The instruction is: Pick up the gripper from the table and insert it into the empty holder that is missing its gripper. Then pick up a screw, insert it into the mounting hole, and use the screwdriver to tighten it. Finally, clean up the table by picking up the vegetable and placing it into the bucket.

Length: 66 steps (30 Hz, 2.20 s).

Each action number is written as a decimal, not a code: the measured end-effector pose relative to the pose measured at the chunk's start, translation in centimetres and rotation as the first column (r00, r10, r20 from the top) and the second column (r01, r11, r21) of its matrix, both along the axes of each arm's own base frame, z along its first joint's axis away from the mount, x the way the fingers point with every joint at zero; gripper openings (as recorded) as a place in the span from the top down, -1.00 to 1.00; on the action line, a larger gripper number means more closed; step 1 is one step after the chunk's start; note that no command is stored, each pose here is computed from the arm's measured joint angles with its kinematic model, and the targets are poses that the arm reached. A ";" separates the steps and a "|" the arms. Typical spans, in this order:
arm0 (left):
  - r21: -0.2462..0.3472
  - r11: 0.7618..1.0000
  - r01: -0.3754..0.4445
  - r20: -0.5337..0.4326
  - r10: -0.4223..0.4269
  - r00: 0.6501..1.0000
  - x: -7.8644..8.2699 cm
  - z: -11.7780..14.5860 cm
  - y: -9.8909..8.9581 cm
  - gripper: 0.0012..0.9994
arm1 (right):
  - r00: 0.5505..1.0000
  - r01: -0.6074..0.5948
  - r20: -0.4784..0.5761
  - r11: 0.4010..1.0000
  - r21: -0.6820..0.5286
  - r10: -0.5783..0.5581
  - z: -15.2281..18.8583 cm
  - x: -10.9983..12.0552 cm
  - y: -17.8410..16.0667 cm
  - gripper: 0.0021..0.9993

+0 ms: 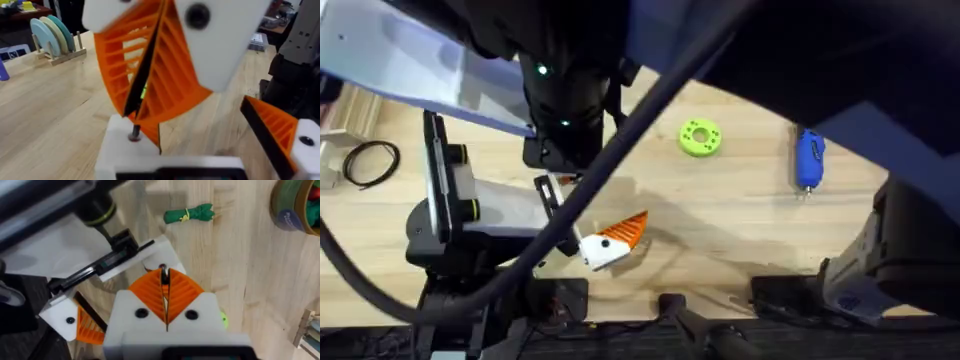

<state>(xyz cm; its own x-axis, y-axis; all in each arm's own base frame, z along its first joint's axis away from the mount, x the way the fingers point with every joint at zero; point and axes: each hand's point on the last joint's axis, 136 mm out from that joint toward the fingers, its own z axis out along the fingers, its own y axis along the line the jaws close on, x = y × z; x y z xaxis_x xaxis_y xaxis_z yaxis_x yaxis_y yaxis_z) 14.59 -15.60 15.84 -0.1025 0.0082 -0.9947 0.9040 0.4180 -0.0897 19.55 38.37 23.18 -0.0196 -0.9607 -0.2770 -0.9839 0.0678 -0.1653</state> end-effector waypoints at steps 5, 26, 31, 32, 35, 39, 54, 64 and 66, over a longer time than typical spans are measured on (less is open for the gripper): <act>0.000 1.000 0.000 0.000 0.000 1.000 0.0 0.0 0.0 -0.97 | 1.000 0.000 0.000 1.000 0.000 0.000 0.0 0.0 0.0 0.99; 0.000 1.000 0.000 0.000 0.000 1.000 0.0 0.0 0.0 -0.97 | 1.000 0.002 -0.012 1.000 -0.024 -0.002 -1.1 0.2 0.2 0.99; 0.000 1.000 0.000 0.000 0.000 1.000 0.0 0.0 0.0 -0.97 | 1.000 0.002 -0.014 1.000 -0.027 -0.002 -1.1 0.2 0.2 0.99; 0.000 1.000 0.000 0.000 0.000 1.000 0.0 0.0 0.0 -0.97 | 1.000 0.001 -0.015 1.000 -0.028 -0.002 -1.2 0.2 0.2 0.99; 0.000 1.000 0.000 0.000 0.000 1.000 0.0 0.0 0.0 -0.97 | 1.000 0.001 -0.019 0.999 -0.036 -0.002 -1.6 0.2 0.3 0.99; 0.000 1.000 0.000 0.000 0.000 1.000 0.0 0.0 0.0 -0.97 | 1.000 0.001 -0.022 0.999 -0.042 -0.002 -1.8 0.2 0.3 0.99; 0.000 1.000 0.000 0.000 0.000 1.000 0.0 0.0 0.0 -0.97 | 1.000 0.001 -0.025 0.999 -0.041 -0.002 -1.8 0.2 0.4 0.74; 0.000 1.000 0.001 0.000 -0.001 1.000 0.0 0.0 0.0 -0.97 | 0.998 0.061 -0.028 0.998 -0.025 -0.061 -1.3 1.6 -0.6 -0.98; 0.000 1.000 0.002 0.000 -0.002 1.000 0.0 0.0 0.0 -0.97 | 0.996 0.082 -0.034 0.996 -0.025 -0.083 -0.6 1.7 -1.5 -0.98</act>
<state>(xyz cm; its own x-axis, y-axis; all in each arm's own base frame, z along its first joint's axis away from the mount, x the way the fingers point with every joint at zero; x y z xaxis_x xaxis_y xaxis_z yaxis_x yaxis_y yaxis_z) 14.56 -15.62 15.85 -0.1023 0.0081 -0.9947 0.9047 0.4166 -0.0897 21.24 36.86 22.54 -0.1081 -0.9617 -0.2518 -0.9803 0.1452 -0.1337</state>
